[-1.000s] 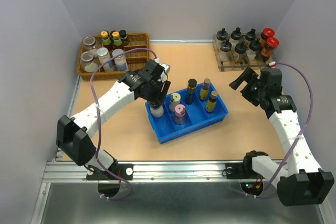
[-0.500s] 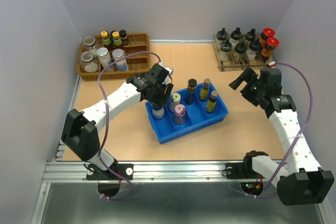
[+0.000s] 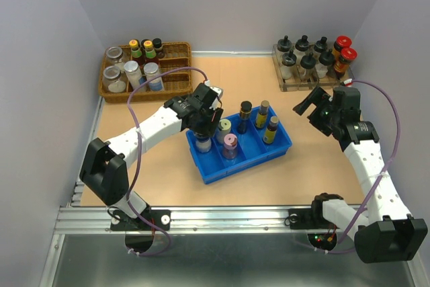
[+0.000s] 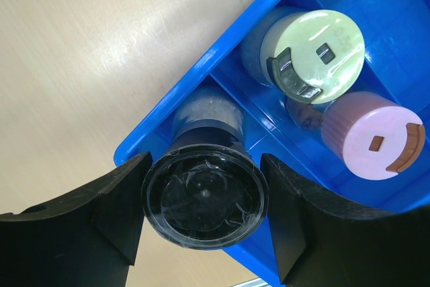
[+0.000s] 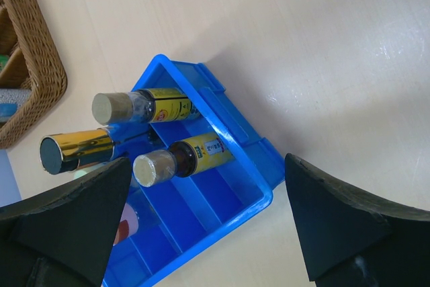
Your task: Organize the condiment bottles
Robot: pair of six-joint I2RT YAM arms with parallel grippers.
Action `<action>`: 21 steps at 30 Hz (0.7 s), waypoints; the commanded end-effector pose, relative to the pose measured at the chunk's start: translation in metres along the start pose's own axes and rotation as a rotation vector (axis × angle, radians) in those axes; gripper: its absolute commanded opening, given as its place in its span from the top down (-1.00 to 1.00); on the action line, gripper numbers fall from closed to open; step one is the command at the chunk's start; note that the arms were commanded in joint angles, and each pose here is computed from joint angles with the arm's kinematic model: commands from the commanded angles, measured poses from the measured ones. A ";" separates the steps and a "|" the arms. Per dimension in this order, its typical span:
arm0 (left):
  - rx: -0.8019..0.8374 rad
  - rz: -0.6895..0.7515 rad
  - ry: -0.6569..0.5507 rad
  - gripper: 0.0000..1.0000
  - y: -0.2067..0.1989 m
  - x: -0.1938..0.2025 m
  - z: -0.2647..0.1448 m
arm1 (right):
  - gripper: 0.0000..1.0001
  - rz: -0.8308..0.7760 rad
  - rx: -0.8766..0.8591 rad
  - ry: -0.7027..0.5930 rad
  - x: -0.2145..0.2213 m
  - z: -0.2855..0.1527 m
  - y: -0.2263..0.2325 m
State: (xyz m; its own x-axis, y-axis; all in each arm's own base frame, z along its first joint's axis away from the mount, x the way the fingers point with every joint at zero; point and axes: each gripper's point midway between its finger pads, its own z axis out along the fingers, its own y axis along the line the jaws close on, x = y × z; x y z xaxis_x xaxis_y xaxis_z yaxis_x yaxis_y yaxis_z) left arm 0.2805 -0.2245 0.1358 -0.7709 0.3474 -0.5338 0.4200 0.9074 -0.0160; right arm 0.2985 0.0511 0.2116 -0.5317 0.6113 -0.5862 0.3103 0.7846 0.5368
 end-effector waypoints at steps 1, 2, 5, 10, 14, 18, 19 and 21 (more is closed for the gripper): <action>-0.003 -0.012 -0.065 -0.42 0.000 -0.013 -0.009 | -1.00 -0.008 -0.004 -0.031 -0.005 0.001 0.001; -0.004 -0.012 -0.070 -0.47 0.000 -0.015 -0.010 | -1.00 -0.009 -0.008 -0.031 -0.005 0.000 0.002; 0.001 -0.017 -0.083 -0.68 -0.001 -0.019 -0.015 | -1.00 -0.008 -0.008 -0.035 -0.006 -0.001 0.002; 0.007 -0.022 -0.114 -0.97 -0.002 -0.029 -0.026 | -1.00 -0.008 -0.011 -0.039 -0.007 -0.001 0.003; 0.004 -0.036 -0.146 -0.97 -0.001 -0.038 -0.038 | -1.00 -0.009 -0.013 -0.041 -0.008 -0.002 0.004; 0.021 -0.061 -0.242 -0.97 -0.001 -0.061 -0.070 | -1.00 -0.011 -0.021 -0.047 -0.010 -0.004 0.006; 0.027 -0.066 -0.270 -0.97 -0.001 -0.068 -0.079 | -1.00 -0.011 -0.026 -0.048 -0.010 -0.005 0.007; 0.050 -0.080 -0.367 -0.97 -0.001 -0.087 -0.110 | -1.00 -0.012 -0.031 -0.056 -0.012 -0.007 0.008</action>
State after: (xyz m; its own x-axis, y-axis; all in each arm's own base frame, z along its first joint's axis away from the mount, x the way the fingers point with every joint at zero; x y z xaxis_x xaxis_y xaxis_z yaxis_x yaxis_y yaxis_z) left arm 0.2912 -0.2290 0.1870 -0.7185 0.2807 -0.6364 0.3971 0.9167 -0.0440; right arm 0.2984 0.0511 0.2118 -0.5312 0.6114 -0.5866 0.3099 0.7846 0.5370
